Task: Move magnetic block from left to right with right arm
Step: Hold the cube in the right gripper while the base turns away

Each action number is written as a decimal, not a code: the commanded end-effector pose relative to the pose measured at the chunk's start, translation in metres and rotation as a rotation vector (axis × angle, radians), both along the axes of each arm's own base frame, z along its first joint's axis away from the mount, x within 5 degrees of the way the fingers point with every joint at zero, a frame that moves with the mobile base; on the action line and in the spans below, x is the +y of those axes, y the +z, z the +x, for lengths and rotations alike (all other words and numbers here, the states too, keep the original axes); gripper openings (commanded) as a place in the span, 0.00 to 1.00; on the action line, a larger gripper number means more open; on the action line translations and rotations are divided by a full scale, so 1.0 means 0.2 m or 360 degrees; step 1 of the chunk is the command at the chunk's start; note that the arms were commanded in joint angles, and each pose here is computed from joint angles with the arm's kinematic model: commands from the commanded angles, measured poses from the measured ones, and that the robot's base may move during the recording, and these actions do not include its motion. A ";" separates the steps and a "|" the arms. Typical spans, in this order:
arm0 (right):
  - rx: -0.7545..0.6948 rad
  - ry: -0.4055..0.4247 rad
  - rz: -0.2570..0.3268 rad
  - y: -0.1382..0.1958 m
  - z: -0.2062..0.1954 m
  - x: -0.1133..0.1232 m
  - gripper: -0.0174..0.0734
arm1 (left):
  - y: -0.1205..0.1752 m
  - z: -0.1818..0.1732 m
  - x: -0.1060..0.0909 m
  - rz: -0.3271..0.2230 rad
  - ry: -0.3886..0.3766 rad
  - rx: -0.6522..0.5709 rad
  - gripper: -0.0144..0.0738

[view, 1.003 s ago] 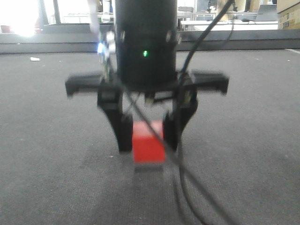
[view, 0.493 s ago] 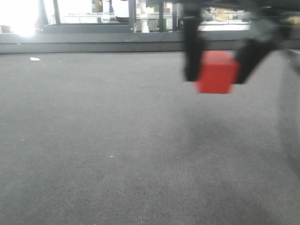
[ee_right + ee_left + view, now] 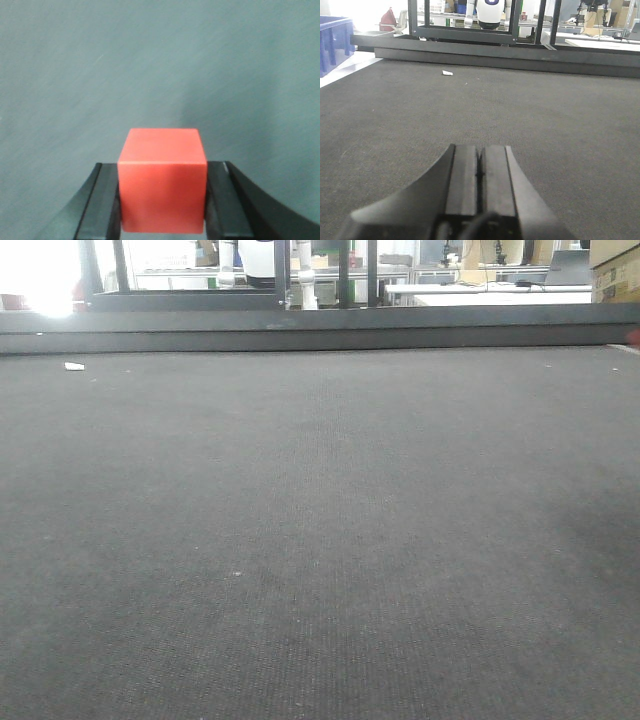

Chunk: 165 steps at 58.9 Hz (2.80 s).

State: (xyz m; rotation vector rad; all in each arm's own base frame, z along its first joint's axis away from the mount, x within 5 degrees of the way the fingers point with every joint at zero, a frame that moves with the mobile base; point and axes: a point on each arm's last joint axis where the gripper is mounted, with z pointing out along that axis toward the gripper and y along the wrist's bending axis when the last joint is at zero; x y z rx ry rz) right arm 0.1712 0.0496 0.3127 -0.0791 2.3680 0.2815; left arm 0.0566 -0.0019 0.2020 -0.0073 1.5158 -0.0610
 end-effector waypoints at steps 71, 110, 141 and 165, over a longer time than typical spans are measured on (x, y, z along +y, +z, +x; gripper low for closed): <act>-0.1406 -0.0235 0.0056 0.07 -0.59 -0.22 0.53 | 0.03 0.00 0.00 -0.0012 -0.0008 -0.0133 0.03; -0.1406 -0.0235 0.0056 0.07 -0.59 -0.22 0.53 | 0.03 0.00 0.00 -0.0012 -0.0008 -0.0133 0.03; -0.1406 -0.0235 0.0056 0.07 -0.59 -0.22 0.53 | 0.03 0.00 0.00 -0.0012 -0.0008 -0.0133 0.03; -0.1406 -0.0235 0.0056 0.07 -0.59 -0.22 0.53 | 0.03 0.00 0.00 -0.0012 -0.0008 -0.0133 0.03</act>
